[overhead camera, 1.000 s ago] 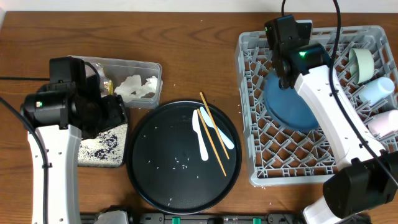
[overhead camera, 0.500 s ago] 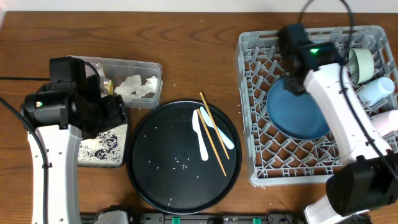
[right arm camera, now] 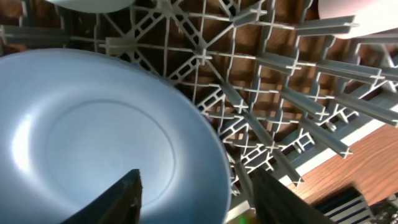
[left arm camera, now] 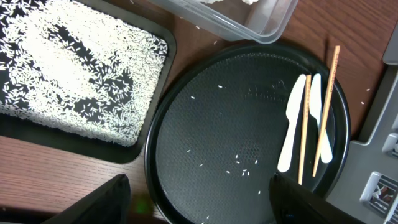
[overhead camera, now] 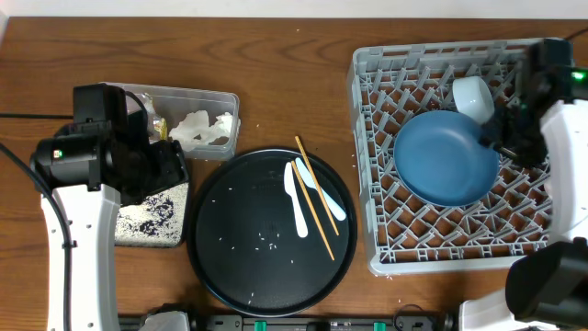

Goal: Sort waste into correct bins and load items into the dishwasher rack

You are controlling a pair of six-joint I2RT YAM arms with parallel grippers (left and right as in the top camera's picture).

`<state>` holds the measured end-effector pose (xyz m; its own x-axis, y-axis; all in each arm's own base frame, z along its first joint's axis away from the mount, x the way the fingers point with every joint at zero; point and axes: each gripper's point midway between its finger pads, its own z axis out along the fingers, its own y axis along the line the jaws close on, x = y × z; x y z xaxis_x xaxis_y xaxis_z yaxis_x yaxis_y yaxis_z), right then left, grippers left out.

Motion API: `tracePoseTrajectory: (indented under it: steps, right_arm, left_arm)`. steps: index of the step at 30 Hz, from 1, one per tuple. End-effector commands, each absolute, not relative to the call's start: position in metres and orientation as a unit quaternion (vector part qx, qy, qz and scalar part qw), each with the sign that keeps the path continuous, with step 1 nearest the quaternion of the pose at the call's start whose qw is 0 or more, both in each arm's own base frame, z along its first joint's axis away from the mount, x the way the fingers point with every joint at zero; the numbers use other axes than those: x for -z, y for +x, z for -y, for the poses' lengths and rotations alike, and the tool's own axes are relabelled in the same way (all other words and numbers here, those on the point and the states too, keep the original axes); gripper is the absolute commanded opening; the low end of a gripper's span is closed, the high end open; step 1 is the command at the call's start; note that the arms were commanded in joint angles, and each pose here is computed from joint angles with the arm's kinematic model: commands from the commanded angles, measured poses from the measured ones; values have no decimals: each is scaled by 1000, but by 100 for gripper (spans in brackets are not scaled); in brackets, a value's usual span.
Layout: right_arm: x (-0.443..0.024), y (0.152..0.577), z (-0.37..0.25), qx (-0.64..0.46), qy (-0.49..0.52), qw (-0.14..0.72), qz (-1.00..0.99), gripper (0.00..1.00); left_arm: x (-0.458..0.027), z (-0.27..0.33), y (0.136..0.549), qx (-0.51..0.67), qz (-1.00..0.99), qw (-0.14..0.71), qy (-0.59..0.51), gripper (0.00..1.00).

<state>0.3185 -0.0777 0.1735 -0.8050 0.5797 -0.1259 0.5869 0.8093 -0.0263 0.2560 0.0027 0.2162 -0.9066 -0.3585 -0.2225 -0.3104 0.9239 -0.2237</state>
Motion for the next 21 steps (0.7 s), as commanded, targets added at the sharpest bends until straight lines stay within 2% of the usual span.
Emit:
tracePoseTrajectory:
  steps: [1, 7, 17, 21]
  right_arm:
    - [-177, 317, 70, -20, 276, 56, -959, 58]
    - [-165, 310, 71, -31, 265, 39, -963, 59]
    - [-112, 302, 72, -30, 272, 21, -962, 57]
    - [-99, 304, 74, -30, 273, 28, -961, 51]
  left_arm:
    - [-219, -6, 257, 85, -971, 135, -177, 73]
    - [-219, -6, 257, 85, -971, 135, -177, 73]
    - [-219, -6, 257, 85, -971, 135, -177, 73]
    - [-219, -6, 257, 85, -971, 135, -177, 73]
